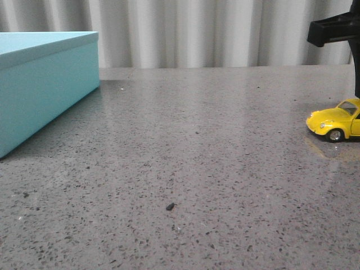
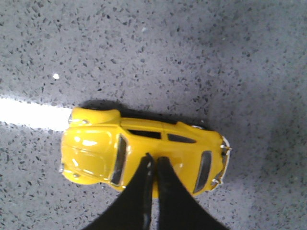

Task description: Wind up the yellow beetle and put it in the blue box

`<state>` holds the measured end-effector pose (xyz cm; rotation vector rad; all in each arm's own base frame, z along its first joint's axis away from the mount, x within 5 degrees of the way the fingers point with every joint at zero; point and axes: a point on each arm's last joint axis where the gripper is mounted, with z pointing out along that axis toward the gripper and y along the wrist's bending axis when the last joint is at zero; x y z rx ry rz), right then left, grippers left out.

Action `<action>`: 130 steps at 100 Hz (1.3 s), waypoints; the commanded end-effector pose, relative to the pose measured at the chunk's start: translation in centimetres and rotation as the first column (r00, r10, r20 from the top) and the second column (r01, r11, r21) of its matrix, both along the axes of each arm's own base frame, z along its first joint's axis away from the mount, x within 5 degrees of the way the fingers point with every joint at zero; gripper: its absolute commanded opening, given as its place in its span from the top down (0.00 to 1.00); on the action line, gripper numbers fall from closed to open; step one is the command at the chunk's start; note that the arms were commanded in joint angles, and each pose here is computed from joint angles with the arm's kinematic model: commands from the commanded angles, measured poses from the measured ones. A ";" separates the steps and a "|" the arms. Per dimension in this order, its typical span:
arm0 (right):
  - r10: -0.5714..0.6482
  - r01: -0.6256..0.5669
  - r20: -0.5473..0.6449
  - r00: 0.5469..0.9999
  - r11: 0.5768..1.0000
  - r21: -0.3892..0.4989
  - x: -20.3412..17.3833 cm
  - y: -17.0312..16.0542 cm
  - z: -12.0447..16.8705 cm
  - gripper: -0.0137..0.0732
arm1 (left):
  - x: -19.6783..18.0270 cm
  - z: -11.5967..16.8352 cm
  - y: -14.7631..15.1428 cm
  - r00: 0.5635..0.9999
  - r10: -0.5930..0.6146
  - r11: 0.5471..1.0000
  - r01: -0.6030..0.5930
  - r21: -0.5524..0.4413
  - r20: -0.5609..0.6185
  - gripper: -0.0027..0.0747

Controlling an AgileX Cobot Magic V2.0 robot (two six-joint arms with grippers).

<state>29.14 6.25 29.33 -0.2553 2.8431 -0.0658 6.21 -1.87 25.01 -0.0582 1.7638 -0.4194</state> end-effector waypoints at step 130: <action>0.006 -0.005 0.022 1.000 1.000 -0.021 1.3 -0.4 -0.5 0.90 | 0.3 1.5 0.1 0.997 0.017 1.000 -0.015 -0.024 0.080 0.99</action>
